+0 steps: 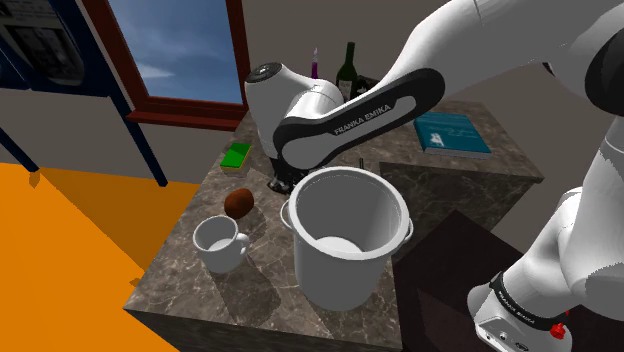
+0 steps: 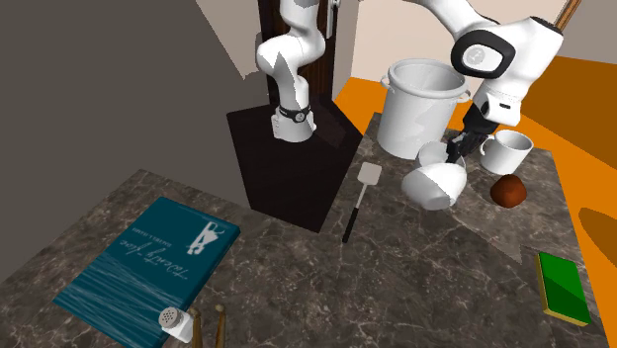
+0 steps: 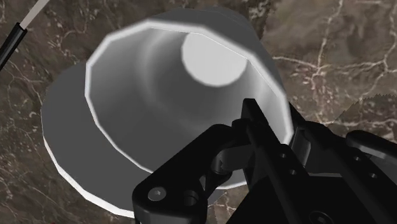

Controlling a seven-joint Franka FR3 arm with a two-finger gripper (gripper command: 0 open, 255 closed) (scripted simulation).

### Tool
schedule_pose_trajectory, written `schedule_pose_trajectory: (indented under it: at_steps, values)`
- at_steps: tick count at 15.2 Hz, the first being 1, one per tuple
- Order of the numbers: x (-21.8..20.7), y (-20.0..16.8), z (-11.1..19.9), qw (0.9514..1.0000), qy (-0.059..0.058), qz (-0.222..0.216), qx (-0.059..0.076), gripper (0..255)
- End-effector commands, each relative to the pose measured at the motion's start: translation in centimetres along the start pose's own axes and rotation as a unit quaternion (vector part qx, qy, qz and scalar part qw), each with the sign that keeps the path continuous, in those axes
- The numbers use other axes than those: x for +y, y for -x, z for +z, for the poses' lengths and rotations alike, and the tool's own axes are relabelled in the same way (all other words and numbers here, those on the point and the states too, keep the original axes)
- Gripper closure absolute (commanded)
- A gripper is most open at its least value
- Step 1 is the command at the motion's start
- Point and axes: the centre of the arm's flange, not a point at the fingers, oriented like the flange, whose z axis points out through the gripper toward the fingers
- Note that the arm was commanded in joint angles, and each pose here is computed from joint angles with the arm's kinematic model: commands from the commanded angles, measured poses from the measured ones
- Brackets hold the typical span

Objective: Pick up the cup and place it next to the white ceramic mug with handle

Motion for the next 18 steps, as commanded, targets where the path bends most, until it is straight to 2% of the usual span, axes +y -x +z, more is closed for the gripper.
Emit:
schedule_pose_trajectory:
  at_steps: [1, 2, 7, 11, 18]
  values:
    - [0.1, 0.0, 0.1, 1.0000, 0.000, 0.001, 0.000, 255]
    - [0.1, 0.0, 0.1, 1.0000, 0.000, 0.000, 0.000, 0]
    - [0.1, 0.0, 0.1, 1.0000, 0.000, 0.001, 0.000, 0]
    - [0.1, 0.0, -4.9, 1.0000, 0.000, 0.001, 0.000, 0]
    - [0.1, 0.0, -4.9, 1.0000, 0.000, 0.001, 0.000, 0]
